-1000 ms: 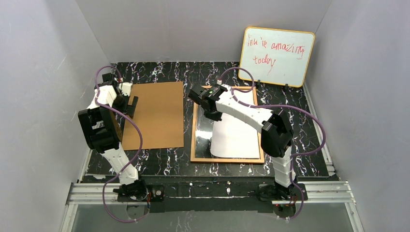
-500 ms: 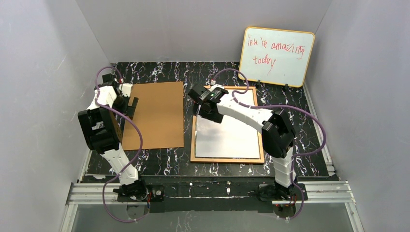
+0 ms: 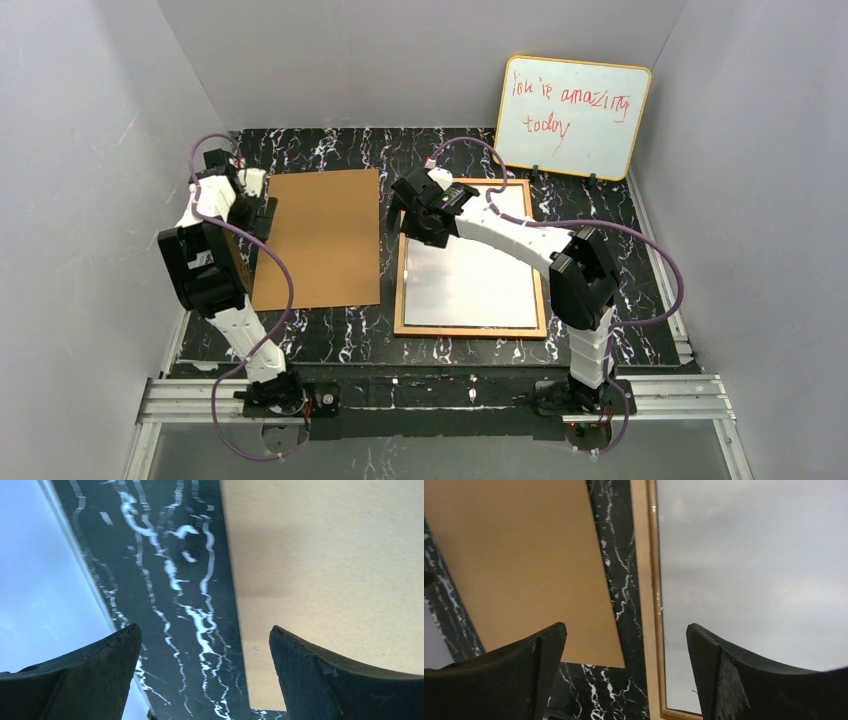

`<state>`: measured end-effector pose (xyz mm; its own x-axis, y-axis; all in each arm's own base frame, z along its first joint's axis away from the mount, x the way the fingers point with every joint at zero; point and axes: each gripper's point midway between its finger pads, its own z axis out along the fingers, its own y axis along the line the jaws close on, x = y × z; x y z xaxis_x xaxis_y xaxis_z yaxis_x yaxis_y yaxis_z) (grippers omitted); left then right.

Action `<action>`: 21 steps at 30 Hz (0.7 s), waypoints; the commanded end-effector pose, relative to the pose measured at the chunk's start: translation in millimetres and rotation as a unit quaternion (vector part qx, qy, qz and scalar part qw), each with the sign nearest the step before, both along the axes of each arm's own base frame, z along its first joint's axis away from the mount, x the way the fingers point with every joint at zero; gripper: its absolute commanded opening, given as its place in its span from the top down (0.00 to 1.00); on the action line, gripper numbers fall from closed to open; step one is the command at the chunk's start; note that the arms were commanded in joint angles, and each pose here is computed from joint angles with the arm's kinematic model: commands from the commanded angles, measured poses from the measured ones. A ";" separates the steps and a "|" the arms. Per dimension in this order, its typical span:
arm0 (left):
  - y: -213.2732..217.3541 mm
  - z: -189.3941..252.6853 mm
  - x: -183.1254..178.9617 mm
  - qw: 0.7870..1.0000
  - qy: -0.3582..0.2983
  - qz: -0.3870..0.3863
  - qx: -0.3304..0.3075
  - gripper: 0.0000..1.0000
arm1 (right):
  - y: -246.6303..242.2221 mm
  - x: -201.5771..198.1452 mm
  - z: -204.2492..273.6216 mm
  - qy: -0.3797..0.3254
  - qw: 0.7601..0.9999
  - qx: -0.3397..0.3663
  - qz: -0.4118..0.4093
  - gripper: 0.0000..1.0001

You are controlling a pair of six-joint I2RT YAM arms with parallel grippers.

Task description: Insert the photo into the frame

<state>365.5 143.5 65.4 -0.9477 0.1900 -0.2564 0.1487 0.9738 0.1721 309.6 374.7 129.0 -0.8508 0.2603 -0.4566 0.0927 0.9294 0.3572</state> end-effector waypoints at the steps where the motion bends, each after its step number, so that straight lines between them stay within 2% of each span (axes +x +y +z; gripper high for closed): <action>1: 38.5 15.8 6.7 0.998 -0.015 0.044 0.039 0.02 | 38.1 6.7 36.2 -0.033 0.995 0.084 0.052 0.01; 5: 51.9 4.3 4.1 0.996 -0.007 0.055 0.063 0.02 | 69.4 6.9 30.3 -0.028 0.992 0.091 0.079 0.01; 11: 48.7 -28.4 -7.1 0.996 0.021 0.059 0.056 0.02 | 107.2 9.4 8.5 -0.018 0.990 0.094 0.104 0.01; 21: 39.8 -63.0 -24.1 0.996 0.049 0.053 0.043 0.04 | 113.4 25.1 -46.4 -0.003 0.996 0.048 0.080 0.01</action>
<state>362.1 193.0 32.1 -0.9684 0.1109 -0.2232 0.0441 0.9576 0.2848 320.0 484.6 68.3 -0.9070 0.1331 -0.3996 -0.0625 0.8956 0.4404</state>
